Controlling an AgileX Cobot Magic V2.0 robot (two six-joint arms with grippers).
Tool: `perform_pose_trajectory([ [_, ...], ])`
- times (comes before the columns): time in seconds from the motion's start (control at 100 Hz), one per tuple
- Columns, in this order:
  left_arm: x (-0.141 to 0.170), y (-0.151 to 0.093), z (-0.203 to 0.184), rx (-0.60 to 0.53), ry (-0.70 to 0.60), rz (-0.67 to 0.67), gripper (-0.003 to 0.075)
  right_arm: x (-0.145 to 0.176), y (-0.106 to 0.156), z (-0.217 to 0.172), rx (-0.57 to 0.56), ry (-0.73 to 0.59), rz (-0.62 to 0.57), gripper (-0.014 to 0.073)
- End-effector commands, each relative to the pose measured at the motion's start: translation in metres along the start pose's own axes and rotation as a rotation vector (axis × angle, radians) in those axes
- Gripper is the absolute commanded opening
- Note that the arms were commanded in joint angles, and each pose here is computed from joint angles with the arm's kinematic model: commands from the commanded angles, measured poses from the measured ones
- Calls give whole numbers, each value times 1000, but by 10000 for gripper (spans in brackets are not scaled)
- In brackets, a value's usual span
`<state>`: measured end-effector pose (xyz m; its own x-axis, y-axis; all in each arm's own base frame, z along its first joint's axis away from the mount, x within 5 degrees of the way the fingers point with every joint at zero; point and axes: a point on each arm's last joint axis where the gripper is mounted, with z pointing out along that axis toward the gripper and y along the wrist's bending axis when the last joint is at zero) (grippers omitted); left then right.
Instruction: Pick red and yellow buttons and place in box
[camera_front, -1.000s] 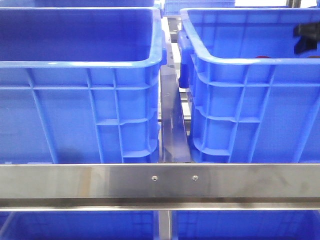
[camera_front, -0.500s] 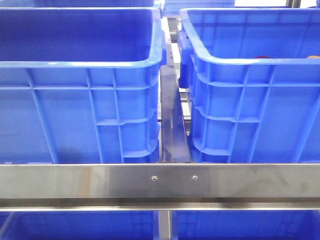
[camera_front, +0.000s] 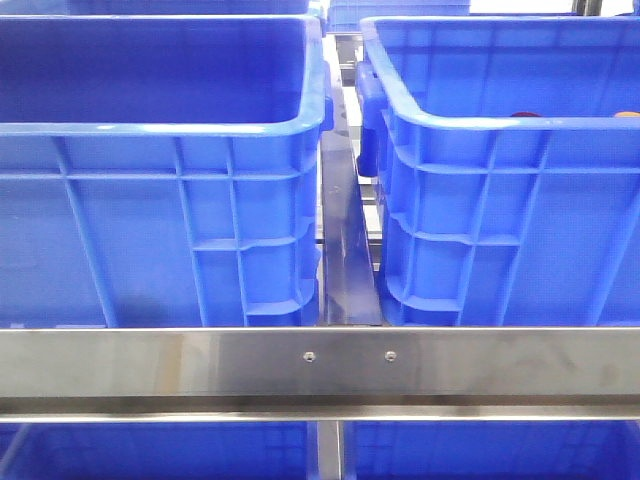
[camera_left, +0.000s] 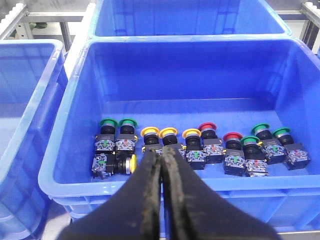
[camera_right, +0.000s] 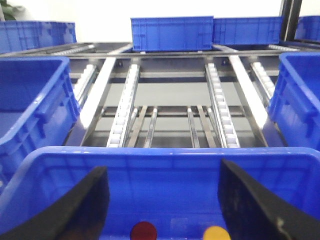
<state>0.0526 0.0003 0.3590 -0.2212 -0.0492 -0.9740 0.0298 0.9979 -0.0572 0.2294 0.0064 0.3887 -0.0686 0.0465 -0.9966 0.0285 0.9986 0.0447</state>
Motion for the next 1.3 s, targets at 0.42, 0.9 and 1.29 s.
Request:
perform_pose_trajectory([
  [0.42,-13,-2,-2,14,-89,-15,-19,30,-13,-132,-25,-233,94,400],
  [0.9,-13,-2,-2,14,-89,-15,-19,41,-15,-150,-29,-276,97,-67],
  [1.29,-13,-2,-2,14,-89,-15,-19,41,-15,-150,-29,-276,97,-67],
])
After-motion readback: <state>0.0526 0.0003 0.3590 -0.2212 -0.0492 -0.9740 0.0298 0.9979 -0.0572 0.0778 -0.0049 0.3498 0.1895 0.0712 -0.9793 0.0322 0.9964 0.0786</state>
